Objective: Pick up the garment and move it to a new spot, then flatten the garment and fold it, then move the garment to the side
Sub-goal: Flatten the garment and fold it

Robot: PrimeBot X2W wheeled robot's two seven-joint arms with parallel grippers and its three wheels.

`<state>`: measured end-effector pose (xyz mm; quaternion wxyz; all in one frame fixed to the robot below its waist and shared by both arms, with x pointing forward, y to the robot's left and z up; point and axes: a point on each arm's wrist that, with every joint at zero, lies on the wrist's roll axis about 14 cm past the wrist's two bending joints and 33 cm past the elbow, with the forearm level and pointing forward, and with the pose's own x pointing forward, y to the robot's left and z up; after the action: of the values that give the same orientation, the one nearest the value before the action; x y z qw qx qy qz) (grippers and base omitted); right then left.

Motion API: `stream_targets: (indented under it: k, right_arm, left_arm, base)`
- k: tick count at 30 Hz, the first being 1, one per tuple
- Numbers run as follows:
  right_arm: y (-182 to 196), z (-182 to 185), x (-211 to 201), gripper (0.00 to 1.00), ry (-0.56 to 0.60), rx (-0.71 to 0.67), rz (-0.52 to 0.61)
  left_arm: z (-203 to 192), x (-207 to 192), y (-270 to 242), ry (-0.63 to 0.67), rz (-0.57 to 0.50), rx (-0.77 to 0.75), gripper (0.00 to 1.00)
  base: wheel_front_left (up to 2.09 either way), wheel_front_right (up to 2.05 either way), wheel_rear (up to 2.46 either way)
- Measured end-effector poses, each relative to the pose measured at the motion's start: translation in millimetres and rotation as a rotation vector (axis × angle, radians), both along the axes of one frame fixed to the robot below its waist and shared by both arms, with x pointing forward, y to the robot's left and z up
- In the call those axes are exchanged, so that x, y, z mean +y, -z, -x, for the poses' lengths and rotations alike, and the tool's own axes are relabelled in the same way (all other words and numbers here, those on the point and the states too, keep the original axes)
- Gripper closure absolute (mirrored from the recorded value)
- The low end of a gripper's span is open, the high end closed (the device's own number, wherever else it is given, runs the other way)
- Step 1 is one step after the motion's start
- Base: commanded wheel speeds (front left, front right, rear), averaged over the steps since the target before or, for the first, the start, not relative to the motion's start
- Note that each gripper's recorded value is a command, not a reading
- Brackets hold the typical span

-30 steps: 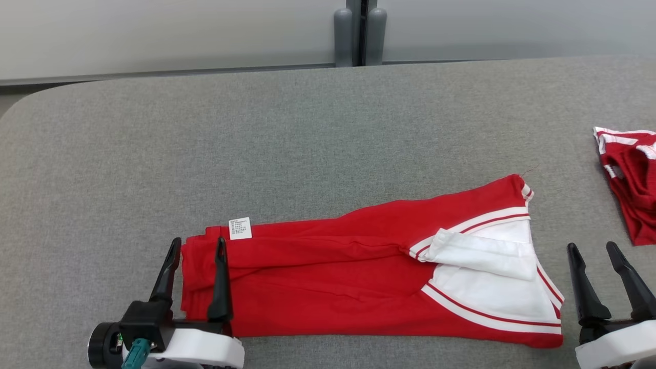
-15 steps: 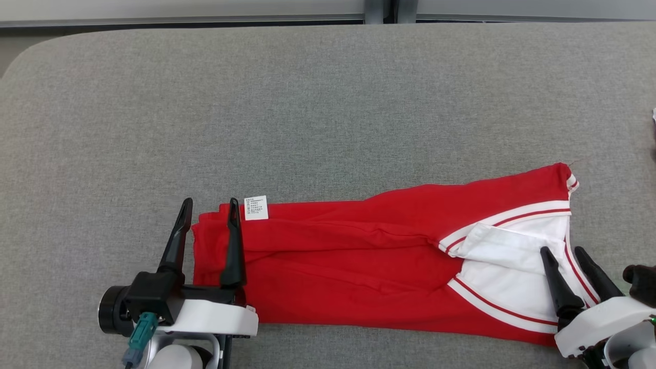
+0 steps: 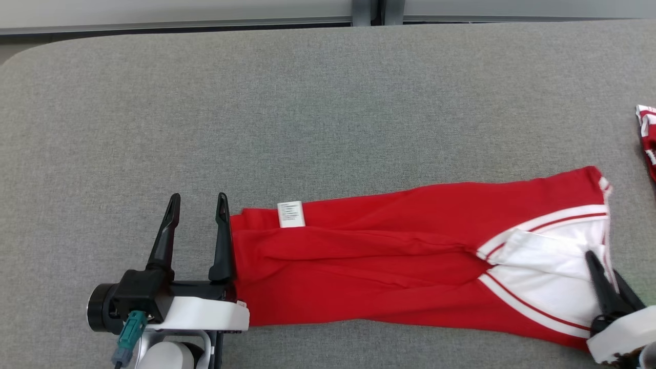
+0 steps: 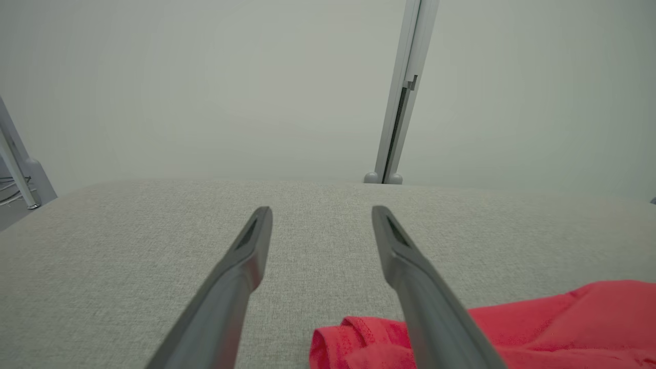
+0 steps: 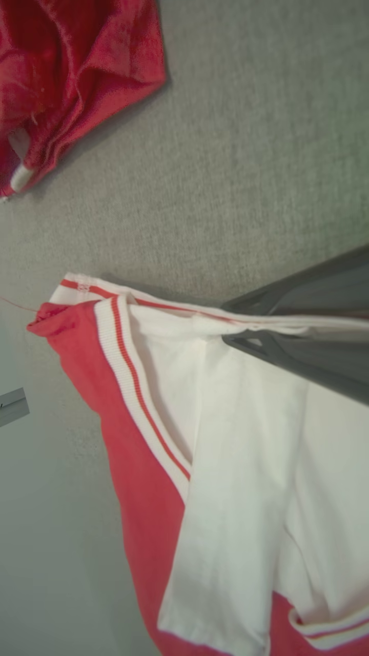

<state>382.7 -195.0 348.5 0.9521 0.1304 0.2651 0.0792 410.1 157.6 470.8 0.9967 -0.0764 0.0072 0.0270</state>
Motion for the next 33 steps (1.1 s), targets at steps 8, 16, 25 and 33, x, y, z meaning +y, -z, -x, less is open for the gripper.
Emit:
stream_targets:
  k: [8, 16, 25, 33]
  right_arm:
    - [-15.5, 1.7, -62.9, 1.0, 0.112, -0.042, 0.102]
    - [-87.8, -30.3, -16.5, 1.0, -0.044, -0.255, 0.099]
    - [-143.8, -20.8, 142.8, 1.0, -0.404, -0.349, -0.089]
    - [-136.3, 0.2, 241.6, 1.0, -0.576, -0.257, -0.29]
  left_arm:
    - [-0.2, -3.4, -3.8, 0.016, 0.005, -0.012, 0.0]
    - [3.9, -3.9, -8.2, 0.017, 0.005, -0.023, 0.0]
    - [8.3, -3.3, -14.9, 0.02, 0.001, -0.04, 0.0]
    - [14.7, 3.3, -13.7, -0.008, 0.015, -0.029, 0.0]
  base:
    - [0.0, 0.0, 0.0]
    - [0.0, 0.0, 0.0]
    - [0.0, 0.0, 0.0]
    - [0.0, 0.0, 0.0]
